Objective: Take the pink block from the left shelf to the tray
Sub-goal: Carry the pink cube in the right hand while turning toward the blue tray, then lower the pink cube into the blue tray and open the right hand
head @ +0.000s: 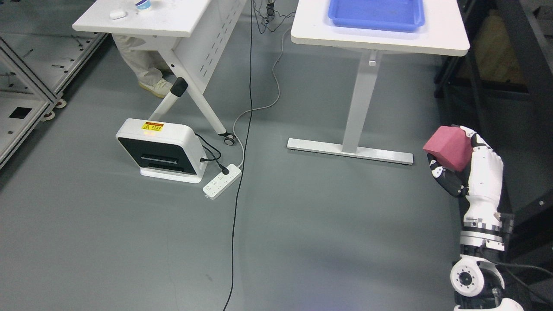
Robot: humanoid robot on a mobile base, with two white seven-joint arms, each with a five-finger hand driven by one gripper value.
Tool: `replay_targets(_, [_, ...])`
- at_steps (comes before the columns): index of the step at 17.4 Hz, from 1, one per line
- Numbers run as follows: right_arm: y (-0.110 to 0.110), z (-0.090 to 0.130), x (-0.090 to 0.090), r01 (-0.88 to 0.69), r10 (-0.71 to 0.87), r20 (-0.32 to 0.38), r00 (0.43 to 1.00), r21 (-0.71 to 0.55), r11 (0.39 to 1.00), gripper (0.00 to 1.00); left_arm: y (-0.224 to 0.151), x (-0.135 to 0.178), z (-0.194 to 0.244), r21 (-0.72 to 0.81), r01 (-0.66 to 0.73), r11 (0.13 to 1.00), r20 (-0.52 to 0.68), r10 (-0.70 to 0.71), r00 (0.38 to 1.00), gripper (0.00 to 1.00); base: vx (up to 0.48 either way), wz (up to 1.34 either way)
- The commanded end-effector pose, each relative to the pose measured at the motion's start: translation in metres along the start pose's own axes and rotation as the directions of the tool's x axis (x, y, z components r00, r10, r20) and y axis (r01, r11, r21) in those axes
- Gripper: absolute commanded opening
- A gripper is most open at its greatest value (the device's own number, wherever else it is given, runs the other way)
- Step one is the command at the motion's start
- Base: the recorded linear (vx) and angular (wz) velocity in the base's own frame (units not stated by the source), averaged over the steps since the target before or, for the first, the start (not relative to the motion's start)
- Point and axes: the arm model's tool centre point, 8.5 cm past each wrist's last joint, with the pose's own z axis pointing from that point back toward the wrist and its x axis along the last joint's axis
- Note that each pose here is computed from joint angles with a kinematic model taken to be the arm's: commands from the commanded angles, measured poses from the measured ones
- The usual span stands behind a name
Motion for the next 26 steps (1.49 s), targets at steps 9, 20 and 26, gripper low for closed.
replay_targets(9, [-0.0036, -0.0037, -0.0008, -0.013, 0.013, 0.015, 1.0, 0.0, 1.0, 0.02, 0.0117, -0.0051, 0.0016, 0.018, 0.004, 1.0, -0.008, -0.004, 1.0, 1.0, 0.196, 0.27])
replay_targets(20, [-0.0028, -0.0031, -0.0005, -0.013, 0.013, 0.016, 1.0, 0.005, 1.0, 0.02, 0.0117, -0.0051, 0.0016, 0.018, 0.004, 1.0, -0.008, -0.004, 1.0, 1.0, 0.325, -0.1])
replay_targets(26, [-0.0018, -0.0013, -0.0011, -0.012, 0.012, 0.013, 1.0, 0.008, 1.0, 0.02, 0.0117, -0.0051, 0.0016, 0.018, 0.004, 1.0, -0.008, -0.004, 1.0, 1.0, 0.341, -0.1])
